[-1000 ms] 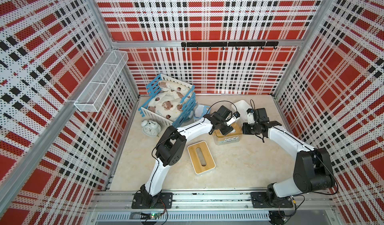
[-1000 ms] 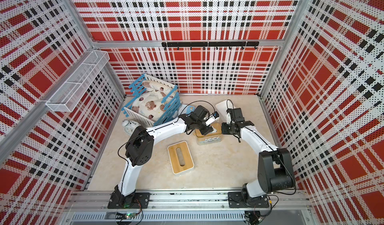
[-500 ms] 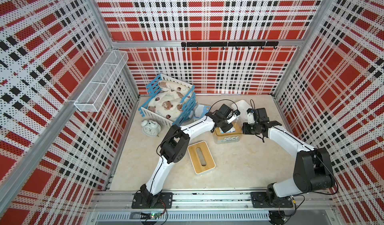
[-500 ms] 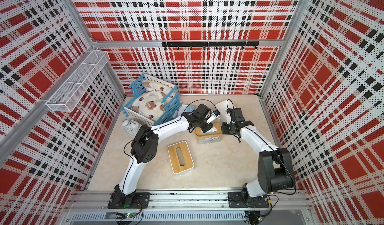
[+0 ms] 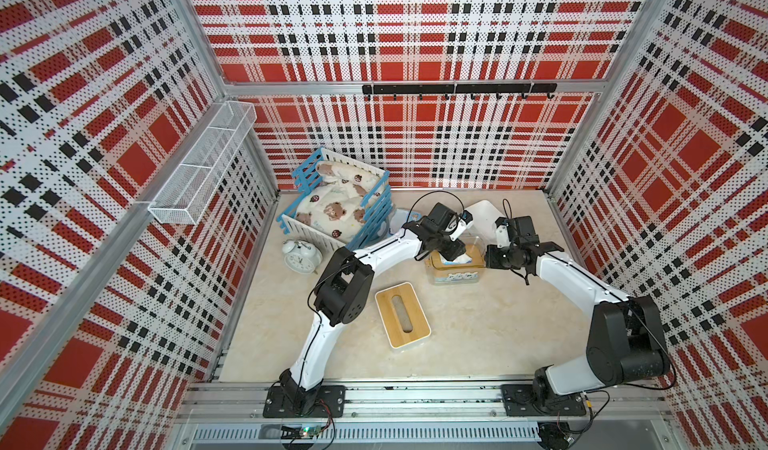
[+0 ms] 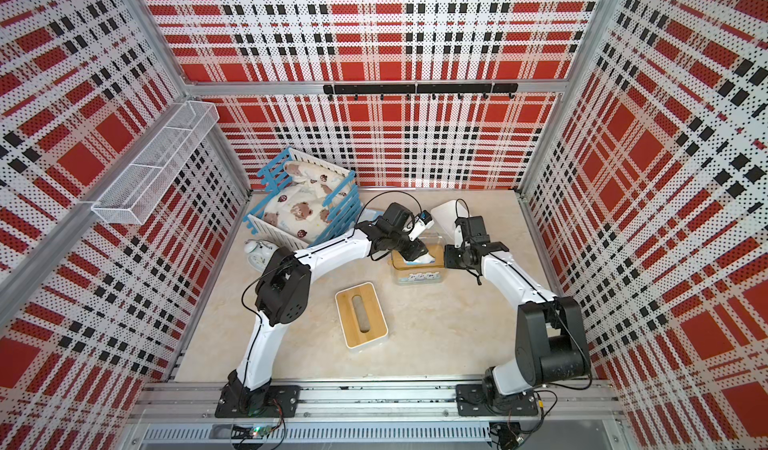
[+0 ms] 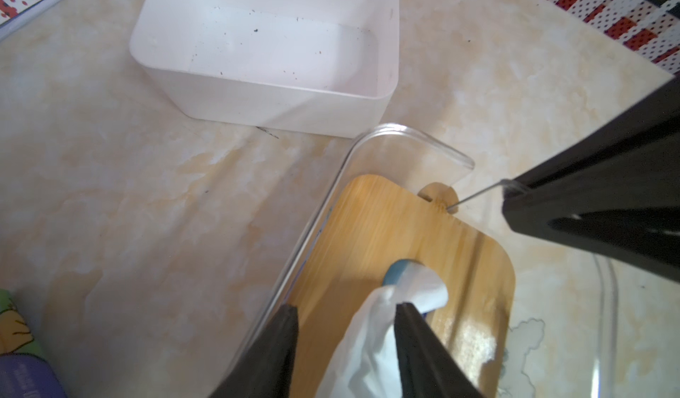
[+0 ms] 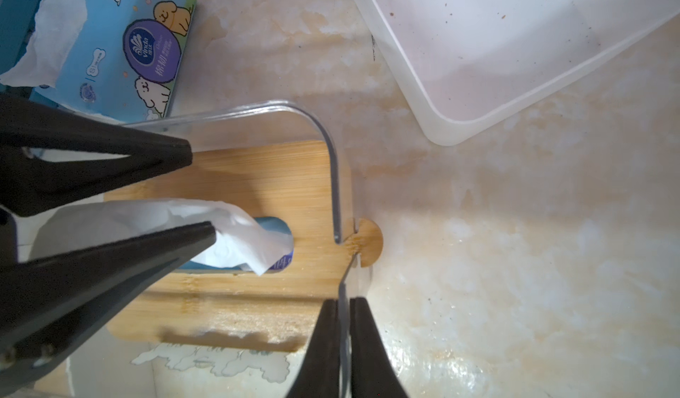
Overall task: Put the tissue paper into the tissue box
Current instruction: Pull the paper towel from the tissue box.
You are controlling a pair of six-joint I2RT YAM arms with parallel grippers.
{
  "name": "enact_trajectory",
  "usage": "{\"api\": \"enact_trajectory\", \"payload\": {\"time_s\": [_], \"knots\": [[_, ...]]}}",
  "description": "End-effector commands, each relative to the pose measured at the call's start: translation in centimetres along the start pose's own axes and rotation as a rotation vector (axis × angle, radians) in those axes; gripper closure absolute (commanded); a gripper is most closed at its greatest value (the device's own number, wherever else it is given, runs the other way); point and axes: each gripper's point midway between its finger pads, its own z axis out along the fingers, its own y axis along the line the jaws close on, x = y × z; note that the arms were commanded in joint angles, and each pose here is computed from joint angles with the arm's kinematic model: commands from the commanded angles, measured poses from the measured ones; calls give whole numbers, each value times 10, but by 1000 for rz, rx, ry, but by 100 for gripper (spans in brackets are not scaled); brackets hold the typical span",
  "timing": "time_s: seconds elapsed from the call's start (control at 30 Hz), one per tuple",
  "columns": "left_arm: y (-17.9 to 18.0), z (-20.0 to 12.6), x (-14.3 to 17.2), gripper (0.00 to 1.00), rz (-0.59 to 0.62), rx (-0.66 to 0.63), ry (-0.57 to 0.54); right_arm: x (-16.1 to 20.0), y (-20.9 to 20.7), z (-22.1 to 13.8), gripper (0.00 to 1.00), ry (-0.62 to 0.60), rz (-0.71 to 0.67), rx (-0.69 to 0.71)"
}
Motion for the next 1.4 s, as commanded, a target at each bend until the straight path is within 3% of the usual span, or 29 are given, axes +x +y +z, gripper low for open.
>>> {"api": "enact_trajectory", "payload": {"time_s": [0.0,0.2,0.47,0.67,1.0,1.37], "knots": [[1,-31,-39,49,7,-31,-132,7,6,1,100,39,6,-30],[-10,-41,-25,46,144,-87,-96,4,6,-1,100,34,4,-30],[-12,-34,27,43,381,-134,132,6,7,2,100,42,6,-38],[0,-25,42,42,489,-208,234,7,7,1,100,40,6,-41],[15,-10,39,42,538,-268,285,10,7,2,100,41,6,-45],[9,1,3,48,462,-245,144,9,9,3,100,41,7,-55]]}}
